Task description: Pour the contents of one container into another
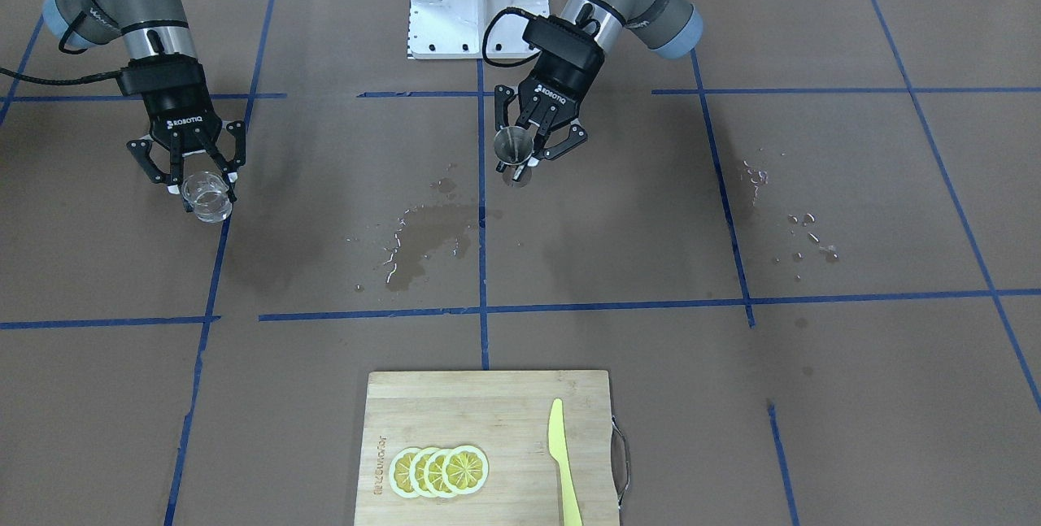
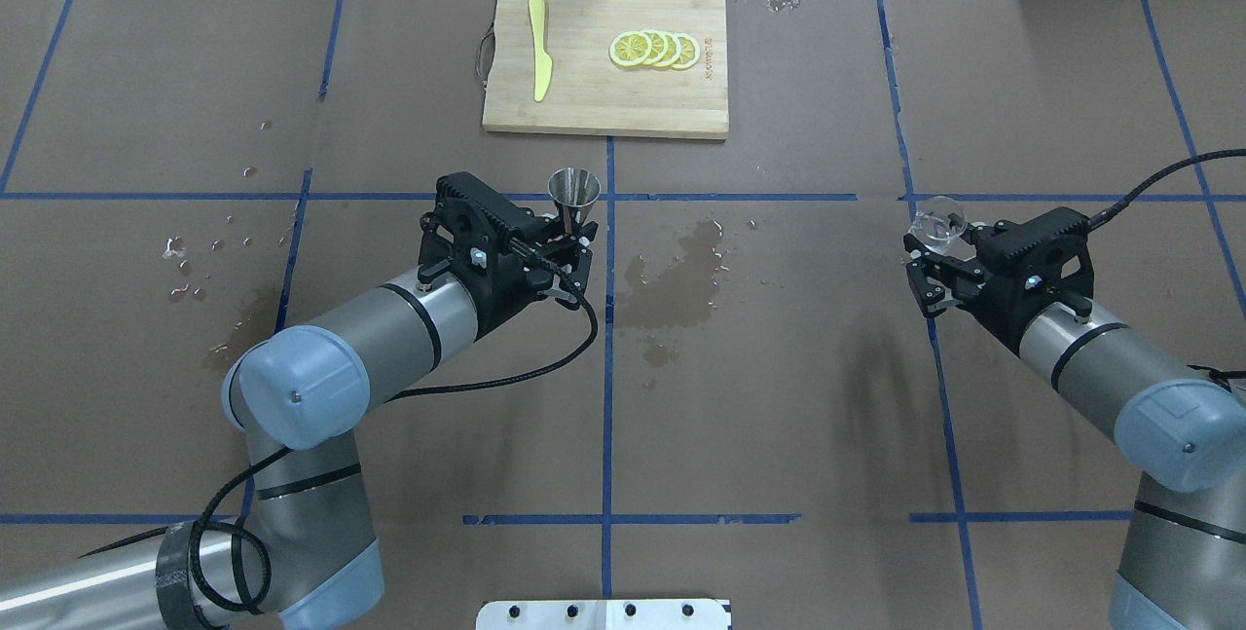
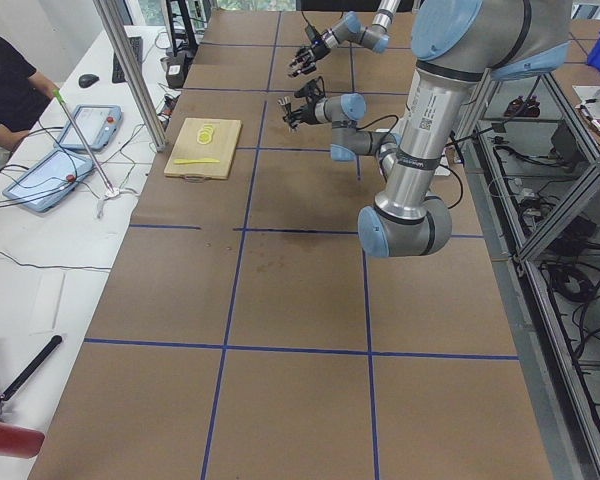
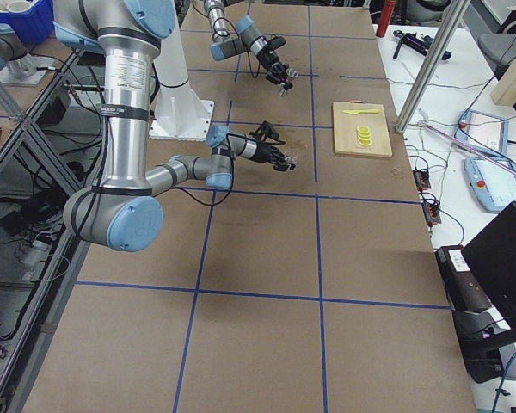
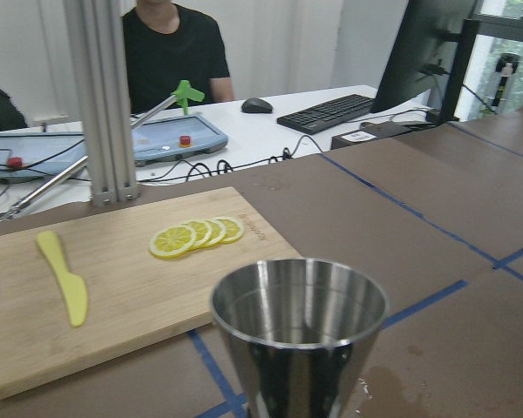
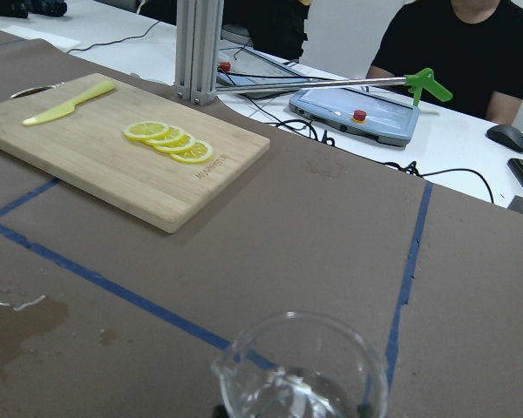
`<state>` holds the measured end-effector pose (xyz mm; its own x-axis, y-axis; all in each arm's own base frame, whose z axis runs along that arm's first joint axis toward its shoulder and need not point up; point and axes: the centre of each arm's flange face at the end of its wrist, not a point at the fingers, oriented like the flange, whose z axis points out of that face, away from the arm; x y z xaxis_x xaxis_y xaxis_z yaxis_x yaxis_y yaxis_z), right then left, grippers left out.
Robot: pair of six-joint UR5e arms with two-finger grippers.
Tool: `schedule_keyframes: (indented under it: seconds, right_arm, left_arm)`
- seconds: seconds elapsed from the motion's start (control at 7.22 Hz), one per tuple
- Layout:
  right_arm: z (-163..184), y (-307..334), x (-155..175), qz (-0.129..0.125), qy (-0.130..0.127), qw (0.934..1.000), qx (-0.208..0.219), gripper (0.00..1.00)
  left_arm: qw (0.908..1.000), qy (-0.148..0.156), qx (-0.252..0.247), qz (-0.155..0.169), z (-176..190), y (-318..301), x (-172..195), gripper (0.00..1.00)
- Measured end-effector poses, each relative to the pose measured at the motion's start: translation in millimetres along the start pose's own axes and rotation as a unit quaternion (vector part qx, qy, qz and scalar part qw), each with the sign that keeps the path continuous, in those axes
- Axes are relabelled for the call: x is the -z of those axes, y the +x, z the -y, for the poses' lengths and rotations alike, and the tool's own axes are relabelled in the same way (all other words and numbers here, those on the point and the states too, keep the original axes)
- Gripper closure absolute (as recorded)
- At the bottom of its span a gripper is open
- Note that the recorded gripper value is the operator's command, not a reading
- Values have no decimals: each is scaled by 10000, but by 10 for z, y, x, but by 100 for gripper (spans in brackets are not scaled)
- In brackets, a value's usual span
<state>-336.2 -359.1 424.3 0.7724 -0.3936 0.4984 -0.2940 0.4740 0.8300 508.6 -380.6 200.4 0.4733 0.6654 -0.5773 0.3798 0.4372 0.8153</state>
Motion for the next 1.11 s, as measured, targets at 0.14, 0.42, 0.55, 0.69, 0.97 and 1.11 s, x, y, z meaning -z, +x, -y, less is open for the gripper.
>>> schedule_keyframes:
  seconds: [0.14, 0.42, 0.55, 0.69, 0.97, 1.11]
  right_arm:
    - [166, -56, 30, 121, 73, 9998, 151, 100]
    - [584, -227, 98, 179, 191, 9965, 798, 100]
    - [910, -441, 125, 123, 125, 9946, 1027, 100]
    - [1214, -672, 132, 69, 44, 9934, 1145, 100]
    - [1532, -1036, 99, -3, -178, 9913, 1304, 100]
    - [1594, -1153, 77, -30, -290, 9898, 1391, 100]
  left_arm:
    - [9991, -113, -278, -310, 6, -50, -85, 100]
    - [9963, -91, -546, -659, -85, -67, -343, 100]
    - [9958, -78, -554, -719, -95, -41, -451, 100]
    - [9960, -77, -502, -736, -92, -18, -518, 100]
    - [9966, -77, -333, -748, -55, 49, -635, 100]
    - [9967, -83, -281, -756, -42, 81, -678, 100]
